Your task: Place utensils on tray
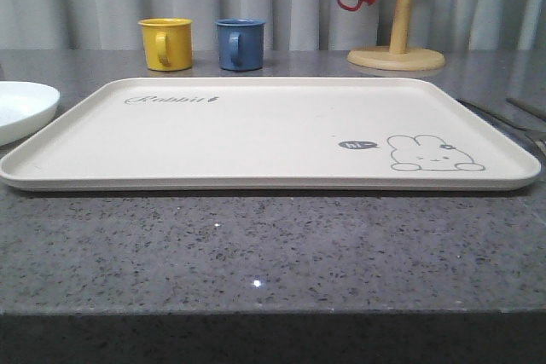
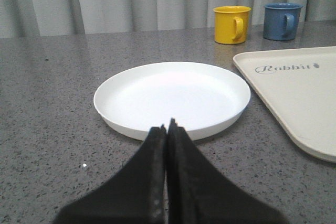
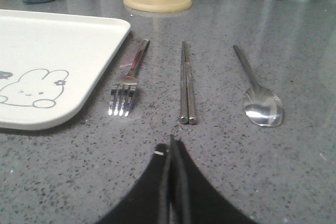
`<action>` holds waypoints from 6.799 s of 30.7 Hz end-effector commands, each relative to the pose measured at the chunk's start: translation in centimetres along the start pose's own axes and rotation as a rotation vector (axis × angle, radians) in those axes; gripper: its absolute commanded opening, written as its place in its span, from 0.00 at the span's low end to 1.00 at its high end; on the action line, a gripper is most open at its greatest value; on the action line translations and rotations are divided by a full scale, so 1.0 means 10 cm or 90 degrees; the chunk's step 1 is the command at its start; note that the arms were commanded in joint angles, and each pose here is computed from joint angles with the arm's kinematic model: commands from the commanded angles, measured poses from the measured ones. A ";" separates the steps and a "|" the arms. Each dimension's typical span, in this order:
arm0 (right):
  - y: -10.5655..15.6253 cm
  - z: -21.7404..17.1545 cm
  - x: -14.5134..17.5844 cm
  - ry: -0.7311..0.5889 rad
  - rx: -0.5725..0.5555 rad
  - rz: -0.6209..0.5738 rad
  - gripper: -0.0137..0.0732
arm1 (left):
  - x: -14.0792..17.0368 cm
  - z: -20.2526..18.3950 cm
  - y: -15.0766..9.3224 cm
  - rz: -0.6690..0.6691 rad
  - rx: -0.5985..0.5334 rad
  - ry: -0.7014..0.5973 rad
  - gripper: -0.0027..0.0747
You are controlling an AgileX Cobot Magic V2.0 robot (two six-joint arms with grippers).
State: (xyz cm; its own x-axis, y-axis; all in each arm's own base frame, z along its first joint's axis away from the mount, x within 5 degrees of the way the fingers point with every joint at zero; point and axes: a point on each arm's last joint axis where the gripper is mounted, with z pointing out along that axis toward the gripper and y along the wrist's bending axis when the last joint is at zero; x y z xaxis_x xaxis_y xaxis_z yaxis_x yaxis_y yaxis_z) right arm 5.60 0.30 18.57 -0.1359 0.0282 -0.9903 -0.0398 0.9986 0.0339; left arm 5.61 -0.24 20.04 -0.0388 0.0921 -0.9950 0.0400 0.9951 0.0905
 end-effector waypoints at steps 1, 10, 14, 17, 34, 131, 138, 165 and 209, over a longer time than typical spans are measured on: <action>0.00 -0.03 -0.13 -0.075 0.006 -0.005 0.08 | -0.08 -0.02 0.01 -0.009 -0.011 -0.065 0.01; 0.00 -0.03 -0.13 -0.075 0.006 -0.005 0.08 | -0.08 -0.02 0.01 -0.009 -0.011 -0.065 0.01; 0.00 -0.03 -0.13 -0.075 0.006 -0.005 0.08 | -0.08 -0.02 0.01 -0.009 -0.011 -0.065 0.01; 0.00 -0.03 -0.13 -0.075 0.006 -0.005 0.08 | -0.08 -0.02 0.01 -0.009 -0.011 -0.065 0.01; 0.00 -0.03 -0.13 -0.075 0.006 -0.005 0.08 | -0.08 -0.02 0.01 -0.009 -0.011 -0.065 0.01; 0.05 0.08 -1.51 -0.078 -0.001 0.002 0.83 | -0.83 2.36 -0.38 0.229 0.258 0.758 0.03; 0.05 0.08 -1.51 -0.075 -0.001 0.002 0.83 | -1.02 2.37 -0.37 0.234 0.249 0.718 0.01; 0.05 0.09 -1.50 -0.072 -0.001 0.002 0.83 | -1.44 1.98 -2.20 0.466 0.526 0.500 0.01; 0.05 0.09 -1.50 -0.072 -0.001 0.002 0.83 | -1.98 1.55 -0.27 0.109 0.167 0.434 0.01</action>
State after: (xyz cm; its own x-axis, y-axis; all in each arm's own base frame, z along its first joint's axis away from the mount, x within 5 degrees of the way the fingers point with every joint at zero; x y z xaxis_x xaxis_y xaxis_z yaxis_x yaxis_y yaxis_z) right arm 8.37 0.46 31.54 -0.1196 0.0379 -0.9921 -0.0483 0.9979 0.0439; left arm 23.30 -6.59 37.37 -0.6899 0.4075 -0.5983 0.4000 0.9035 0.1541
